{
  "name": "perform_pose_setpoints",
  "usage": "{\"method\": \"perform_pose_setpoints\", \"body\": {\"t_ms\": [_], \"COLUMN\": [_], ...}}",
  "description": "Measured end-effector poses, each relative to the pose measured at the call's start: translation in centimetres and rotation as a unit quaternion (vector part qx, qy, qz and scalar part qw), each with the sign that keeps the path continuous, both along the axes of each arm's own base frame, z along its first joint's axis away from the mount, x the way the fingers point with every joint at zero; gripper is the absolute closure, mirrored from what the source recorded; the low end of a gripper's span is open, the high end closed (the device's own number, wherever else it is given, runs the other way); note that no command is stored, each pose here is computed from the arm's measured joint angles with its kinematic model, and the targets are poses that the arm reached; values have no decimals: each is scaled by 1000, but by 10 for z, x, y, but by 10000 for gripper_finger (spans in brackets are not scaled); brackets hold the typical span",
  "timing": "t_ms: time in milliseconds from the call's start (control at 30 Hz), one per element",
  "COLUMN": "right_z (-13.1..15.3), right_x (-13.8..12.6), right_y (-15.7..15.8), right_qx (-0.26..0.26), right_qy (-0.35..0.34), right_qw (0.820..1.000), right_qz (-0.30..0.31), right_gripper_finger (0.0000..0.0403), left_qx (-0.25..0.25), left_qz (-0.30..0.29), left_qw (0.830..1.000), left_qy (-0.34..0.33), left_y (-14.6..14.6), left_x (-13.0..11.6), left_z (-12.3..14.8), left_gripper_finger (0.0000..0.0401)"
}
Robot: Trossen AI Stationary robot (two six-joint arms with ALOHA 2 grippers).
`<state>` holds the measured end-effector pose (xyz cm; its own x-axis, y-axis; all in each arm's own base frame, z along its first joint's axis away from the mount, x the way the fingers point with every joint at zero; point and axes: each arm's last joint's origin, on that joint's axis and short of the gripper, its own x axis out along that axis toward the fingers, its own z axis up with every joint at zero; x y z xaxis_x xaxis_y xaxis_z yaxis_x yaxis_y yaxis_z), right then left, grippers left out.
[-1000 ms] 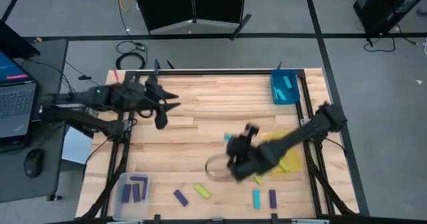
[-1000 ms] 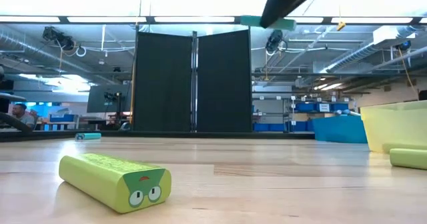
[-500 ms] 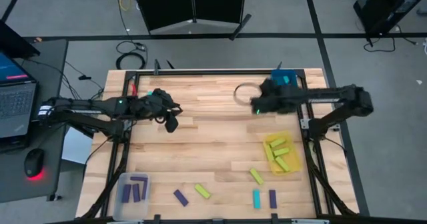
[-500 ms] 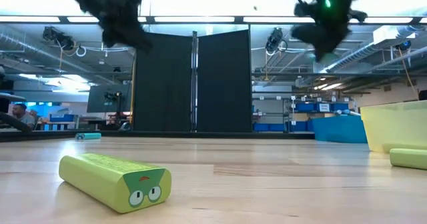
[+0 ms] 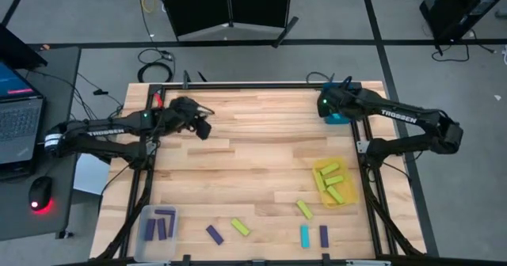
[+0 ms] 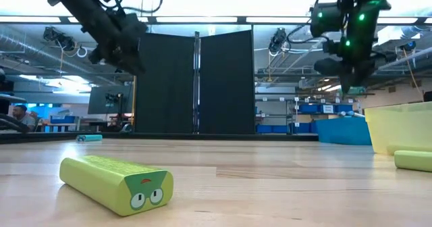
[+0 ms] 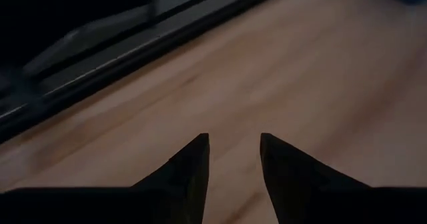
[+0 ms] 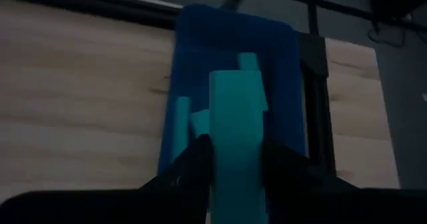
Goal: Sort blocks
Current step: Put the blue block into the blue bin
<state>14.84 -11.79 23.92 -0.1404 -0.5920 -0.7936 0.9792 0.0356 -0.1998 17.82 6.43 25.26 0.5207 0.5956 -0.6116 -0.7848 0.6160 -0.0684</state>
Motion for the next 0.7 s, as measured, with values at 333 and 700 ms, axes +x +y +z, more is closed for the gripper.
{"method": "perform_pose_setpoints", "body": {"t_ms": [333,700], "right_z": [-9,-2], "right_x": [-9,-2], "right_y": [-27,-21], "right_qx": [-19,-32], "right_qy": [-10,-28], "right_qw": [999,999], "right_qz": [-37,16], "right_gripper_finger": [150,14], "left_qx": [-77,-208], "left_qz": [125,149], "left_qw": [982,943], "left_qy": [118,210], "left_y": [71,125], "left_x": [-18,-30], "left_z": [-8,-49], "left_gripper_finger": [253,194]}}
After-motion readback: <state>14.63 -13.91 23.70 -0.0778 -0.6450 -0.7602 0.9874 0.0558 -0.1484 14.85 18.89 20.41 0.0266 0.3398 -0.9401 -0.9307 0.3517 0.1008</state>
